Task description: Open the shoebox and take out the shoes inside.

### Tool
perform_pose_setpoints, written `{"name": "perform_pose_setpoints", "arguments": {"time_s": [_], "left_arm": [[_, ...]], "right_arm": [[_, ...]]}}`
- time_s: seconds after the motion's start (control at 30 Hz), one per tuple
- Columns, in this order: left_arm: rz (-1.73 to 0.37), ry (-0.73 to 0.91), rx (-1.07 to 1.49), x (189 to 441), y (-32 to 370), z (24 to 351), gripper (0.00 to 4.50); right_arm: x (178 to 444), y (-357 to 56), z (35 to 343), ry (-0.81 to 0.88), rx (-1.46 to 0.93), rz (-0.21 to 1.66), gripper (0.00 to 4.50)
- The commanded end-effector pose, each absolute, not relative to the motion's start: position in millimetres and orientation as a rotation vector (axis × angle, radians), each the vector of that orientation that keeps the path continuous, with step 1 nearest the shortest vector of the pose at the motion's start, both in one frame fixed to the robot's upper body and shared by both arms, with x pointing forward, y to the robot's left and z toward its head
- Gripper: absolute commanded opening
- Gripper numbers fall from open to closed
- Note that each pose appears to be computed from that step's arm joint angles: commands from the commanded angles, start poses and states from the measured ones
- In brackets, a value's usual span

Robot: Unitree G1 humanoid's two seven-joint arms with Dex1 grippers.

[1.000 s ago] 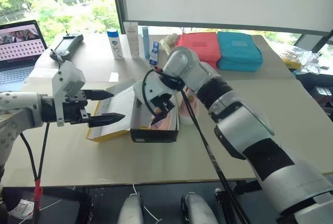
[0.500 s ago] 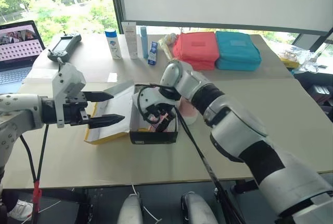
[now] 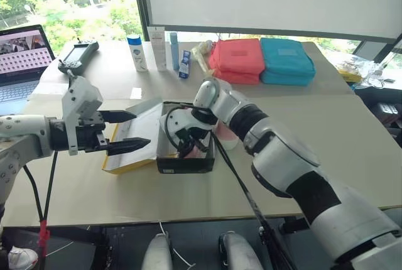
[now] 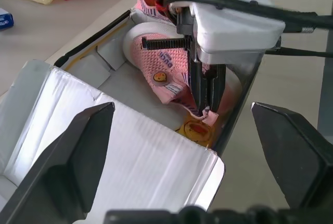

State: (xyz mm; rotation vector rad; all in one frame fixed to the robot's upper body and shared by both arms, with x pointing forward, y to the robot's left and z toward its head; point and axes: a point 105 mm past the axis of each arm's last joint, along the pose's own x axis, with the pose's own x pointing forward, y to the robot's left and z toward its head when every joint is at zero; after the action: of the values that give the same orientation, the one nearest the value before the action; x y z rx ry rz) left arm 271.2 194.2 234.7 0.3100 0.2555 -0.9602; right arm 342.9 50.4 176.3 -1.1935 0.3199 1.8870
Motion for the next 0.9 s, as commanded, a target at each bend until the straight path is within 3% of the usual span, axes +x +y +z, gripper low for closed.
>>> {"name": "perform_pose_setpoints", "arguments": {"time_s": [0.03, 0.4, 0.53, 0.7, 0.9], "left_arm": [[-0.966, 0.202, 0.336, 268, 191, 247, 4.50], [-0.995, 0.192, 0.347, 275, 186, 250, 4.50], [-1.001, 0.197, 0.349, 276, 186, 249, 4.50], [-1.005, 0.208, 0.358, 278, 188, 250, 4.50], [-1.015, 0.200, 0.357, 281, 188, 251, 4.50]], "right_arm": [[345, 65, 217, 0.084, -1.232, 1.829, 0.02], [352, 62, 273, -0.060, -0.820, 1.735, 0.02], [346, 38, 324, -0.116, -0.515, 1.743, 0.02], [333, -13, 357, -0.194, -0.531, 1.674, 0.02], [357, -95, 375, -0.248, -0.692, 1.255, 0.02]]}}
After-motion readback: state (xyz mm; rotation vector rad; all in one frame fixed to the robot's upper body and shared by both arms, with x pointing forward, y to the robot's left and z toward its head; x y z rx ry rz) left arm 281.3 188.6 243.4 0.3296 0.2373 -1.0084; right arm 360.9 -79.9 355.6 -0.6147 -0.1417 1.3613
